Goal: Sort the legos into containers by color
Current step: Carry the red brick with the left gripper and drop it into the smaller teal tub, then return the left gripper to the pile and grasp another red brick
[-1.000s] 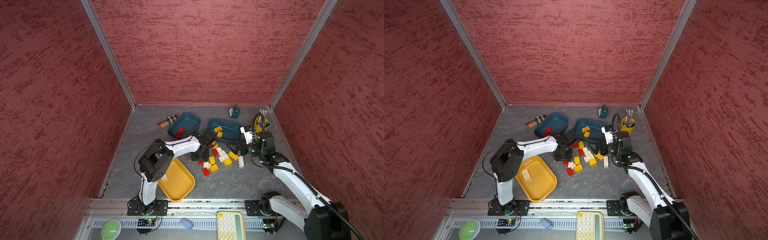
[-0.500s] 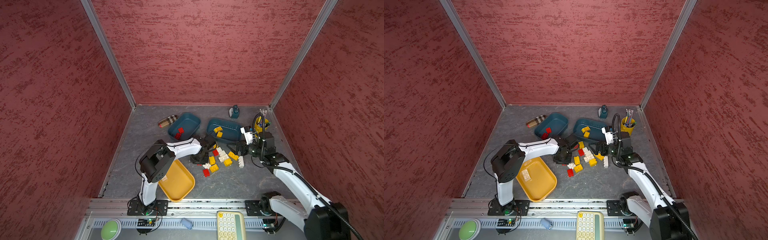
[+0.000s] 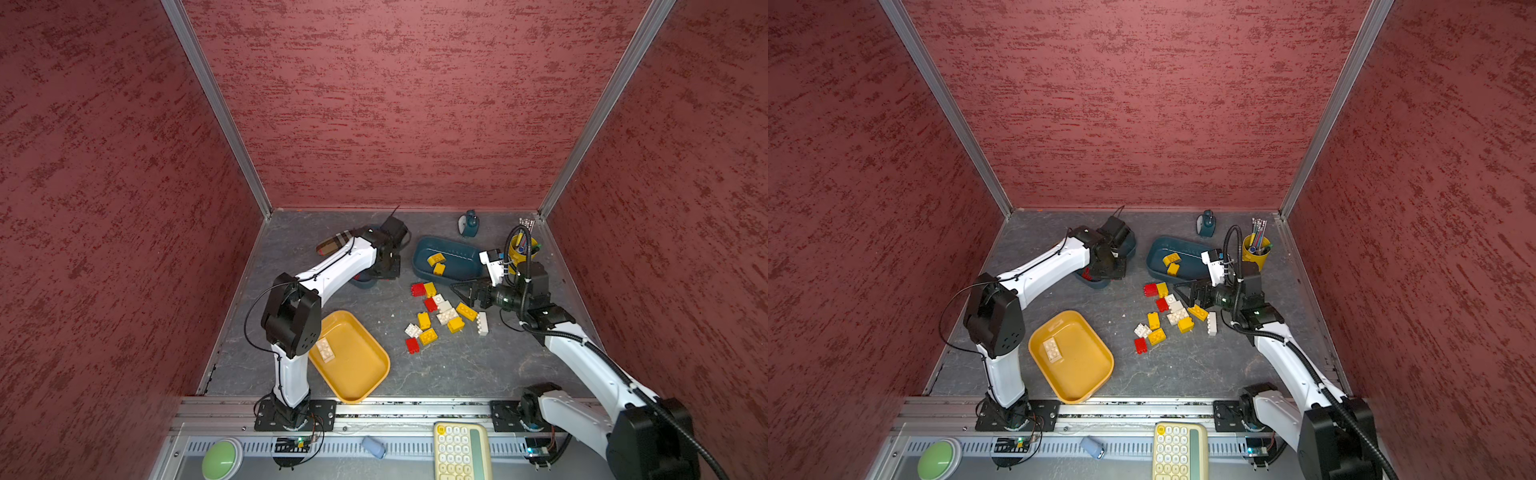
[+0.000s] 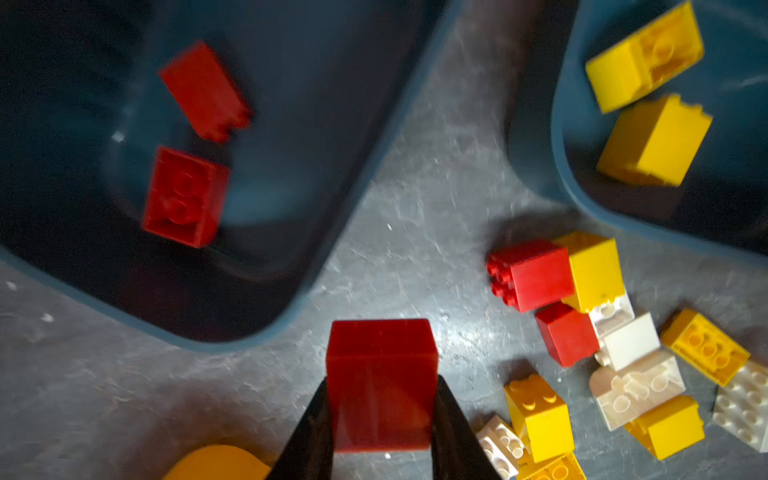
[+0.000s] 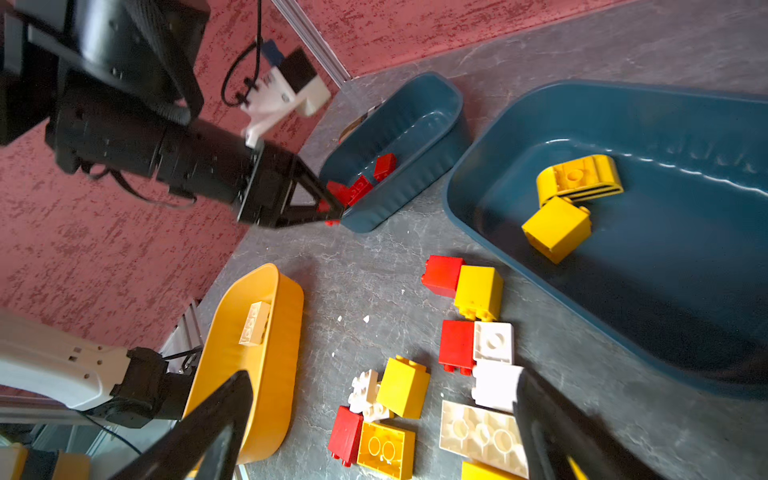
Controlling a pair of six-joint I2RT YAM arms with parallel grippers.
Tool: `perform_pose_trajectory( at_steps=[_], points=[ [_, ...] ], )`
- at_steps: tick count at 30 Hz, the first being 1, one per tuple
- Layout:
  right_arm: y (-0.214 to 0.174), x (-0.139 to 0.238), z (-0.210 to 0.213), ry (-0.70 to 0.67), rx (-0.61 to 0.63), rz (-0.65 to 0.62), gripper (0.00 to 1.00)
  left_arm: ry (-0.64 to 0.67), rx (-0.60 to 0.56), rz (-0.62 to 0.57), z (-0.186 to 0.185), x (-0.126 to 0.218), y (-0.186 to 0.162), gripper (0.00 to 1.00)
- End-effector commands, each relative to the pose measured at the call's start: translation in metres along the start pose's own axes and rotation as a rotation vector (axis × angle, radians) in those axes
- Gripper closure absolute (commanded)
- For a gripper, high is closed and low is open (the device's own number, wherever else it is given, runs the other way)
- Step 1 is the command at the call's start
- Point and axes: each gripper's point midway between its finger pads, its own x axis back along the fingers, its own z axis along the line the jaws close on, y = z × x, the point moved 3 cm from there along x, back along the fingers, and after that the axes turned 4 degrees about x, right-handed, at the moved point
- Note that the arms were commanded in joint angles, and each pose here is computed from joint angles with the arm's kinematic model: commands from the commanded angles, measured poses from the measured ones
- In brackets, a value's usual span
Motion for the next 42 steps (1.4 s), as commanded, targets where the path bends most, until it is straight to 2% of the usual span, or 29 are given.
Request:
perform_pose_trajectory(
  at_steps=[1,10,14,17,23,28,31,33,35,38,42],
  points=[
    [0.009,-0.002,0.007,0.063,0.014,-0.035,0.01,0.023,-0.032,-0.037,0.018,-0.001,0.031,0.69],
    [0.011,-0.008,0.001,0.049,0.003,-0.022,0.01,0.018,0.014,-0.06,0.035,-0.047,0.096,0.69],
    [0.008,-0.008,-0.002,0.025,0.0,-0.006,0.01,0.038,0.026,-0.032,0.044,-0.074,0.107,0.67],
    [0.006,-0.008,-0.005,0.009,0.0,0.003,0.01,0.047,0.022,-0.018,0.046,-0.084,0.108,0.61],
    [0.002,-0.008,-0.007,0.0,0.0,0.019,0.01,0.032,0.014,-0.027,0.042,-0.068,0.107,0.39],
    [0.003,-0.008,-0.01,-0.018,0.007,0.029,0.01,-0.024,-0.021,-0.044,0.023,-0.033,0.091,0.35],
    [0.003,-0.008,-0.01,-0.031,0.013,0.03,0.01,-0.093,-0.099,-0.067,0.0,-0.008,0.073,0.34],
    [0.003,-0.007,-0.012,-0.044,0.019,0.029,0.01,-0.14,-0.191,-0.077,-0.019,0.001,0.059,0.3],
    [0.001,-0.008,-0.015,-0.057,0.019,0.032,0.01,-0.163,-0.266,-0.079,-0.031,0.002,0.047,0.25],
    [-0.001,-0.009,-0.018,-0.062,0.019,0.036,0.01,-0.223,-0.357,-0.054,-0.047,-0.006,0.033,0.25],
    [-0.002,-0.005,-0.021,-0.1,0.024,0.024,0.01,-0.397,-0.591,-0.06,-0.086,-0.011,0.002,0.23]
  ],
)
